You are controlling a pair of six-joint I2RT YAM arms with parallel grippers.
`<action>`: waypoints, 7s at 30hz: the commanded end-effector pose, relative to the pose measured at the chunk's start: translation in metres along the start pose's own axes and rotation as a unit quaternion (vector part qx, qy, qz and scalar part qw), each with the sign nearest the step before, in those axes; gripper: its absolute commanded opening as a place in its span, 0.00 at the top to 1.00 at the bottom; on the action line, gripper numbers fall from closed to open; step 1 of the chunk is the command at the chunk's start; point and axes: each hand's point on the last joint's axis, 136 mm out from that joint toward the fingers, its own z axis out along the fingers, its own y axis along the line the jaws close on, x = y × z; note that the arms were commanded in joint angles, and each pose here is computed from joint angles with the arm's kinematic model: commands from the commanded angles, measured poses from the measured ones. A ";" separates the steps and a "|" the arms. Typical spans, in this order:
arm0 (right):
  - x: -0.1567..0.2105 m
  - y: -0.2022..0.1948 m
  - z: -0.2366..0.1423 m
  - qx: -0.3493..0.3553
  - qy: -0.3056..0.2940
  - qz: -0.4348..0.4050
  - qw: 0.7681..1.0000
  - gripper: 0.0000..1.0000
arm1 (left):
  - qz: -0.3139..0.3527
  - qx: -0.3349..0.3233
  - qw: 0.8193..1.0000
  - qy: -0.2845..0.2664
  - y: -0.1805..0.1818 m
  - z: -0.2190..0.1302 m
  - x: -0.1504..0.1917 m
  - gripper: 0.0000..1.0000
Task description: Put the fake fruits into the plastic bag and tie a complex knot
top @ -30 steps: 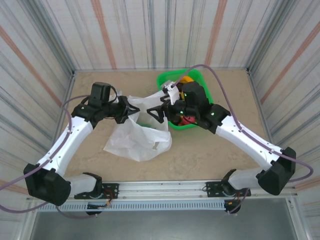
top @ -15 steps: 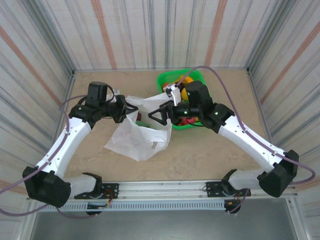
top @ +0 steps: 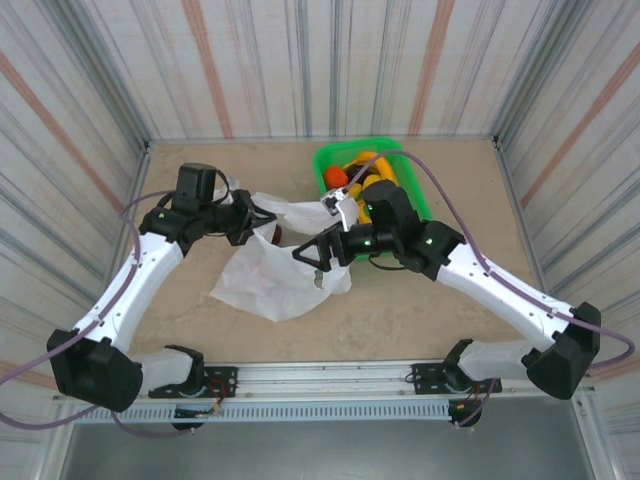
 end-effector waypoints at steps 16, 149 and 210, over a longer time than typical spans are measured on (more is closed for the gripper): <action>-0.047 0.003 -0.095 0.095 -0.094 -0.037 0.990 0.00 | 0.001 0.001 1.000 -0.005 -0.004 -0.004 -0.008 0.96; -0.087 0.066 -0.024 0.022 -0.067 -0.096 0.993 0.54 | -0.006 0.003 1.000 -0.005 -0.002 -0.010 -0.006 0.96; 0.017 -0.023 0.069 0.149 0.094 -0.097 0.980 0.53 | 0.007 0.000 1.000 0.008 -0.006 -0.009 0.004 0.96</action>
